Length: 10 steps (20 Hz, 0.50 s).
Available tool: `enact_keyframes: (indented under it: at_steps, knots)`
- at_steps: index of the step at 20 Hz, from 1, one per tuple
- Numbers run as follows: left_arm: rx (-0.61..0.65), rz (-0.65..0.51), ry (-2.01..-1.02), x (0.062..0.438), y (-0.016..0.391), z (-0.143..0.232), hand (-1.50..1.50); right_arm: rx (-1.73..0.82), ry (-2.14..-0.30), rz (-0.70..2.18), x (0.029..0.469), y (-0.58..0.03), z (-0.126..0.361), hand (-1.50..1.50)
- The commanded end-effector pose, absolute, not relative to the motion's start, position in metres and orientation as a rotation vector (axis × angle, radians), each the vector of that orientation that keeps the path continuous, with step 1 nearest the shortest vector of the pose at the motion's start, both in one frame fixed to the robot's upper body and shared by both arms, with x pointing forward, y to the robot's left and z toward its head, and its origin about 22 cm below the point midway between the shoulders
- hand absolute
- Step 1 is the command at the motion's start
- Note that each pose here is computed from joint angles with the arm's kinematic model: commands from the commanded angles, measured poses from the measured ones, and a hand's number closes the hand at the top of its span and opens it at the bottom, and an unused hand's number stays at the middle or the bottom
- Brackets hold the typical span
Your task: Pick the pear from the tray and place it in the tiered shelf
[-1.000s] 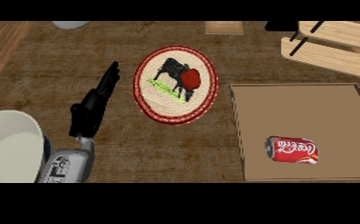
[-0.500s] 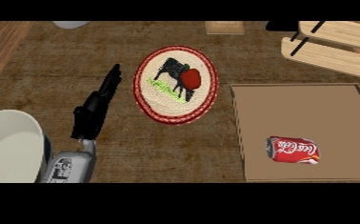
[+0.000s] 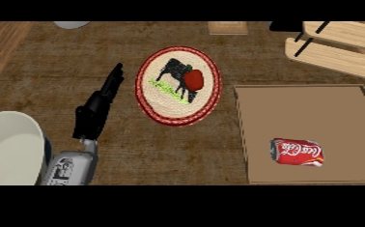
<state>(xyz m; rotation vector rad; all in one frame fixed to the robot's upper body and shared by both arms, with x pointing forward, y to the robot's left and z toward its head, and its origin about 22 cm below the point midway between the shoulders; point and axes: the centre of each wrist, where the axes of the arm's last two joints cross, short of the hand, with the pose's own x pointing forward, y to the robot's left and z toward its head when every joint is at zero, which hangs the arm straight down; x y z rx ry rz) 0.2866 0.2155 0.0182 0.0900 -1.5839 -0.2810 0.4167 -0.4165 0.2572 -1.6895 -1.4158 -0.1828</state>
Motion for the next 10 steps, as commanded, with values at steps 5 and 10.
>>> enact_keyframes:
  at_steps: [5,10]
  knots:
    - [0.114,-0.269,-1.575,0.287,0.212,0.014,0.00,-1.717,-1.310,-0.281,0.412,-0.428,0.258,-1.50]
    - [0.103,-0.250,-1.558,0.284,0.230,0.013,0.00,-1.611,-1.384,-0.365,0.409,-0.421,0.266,-1.50]
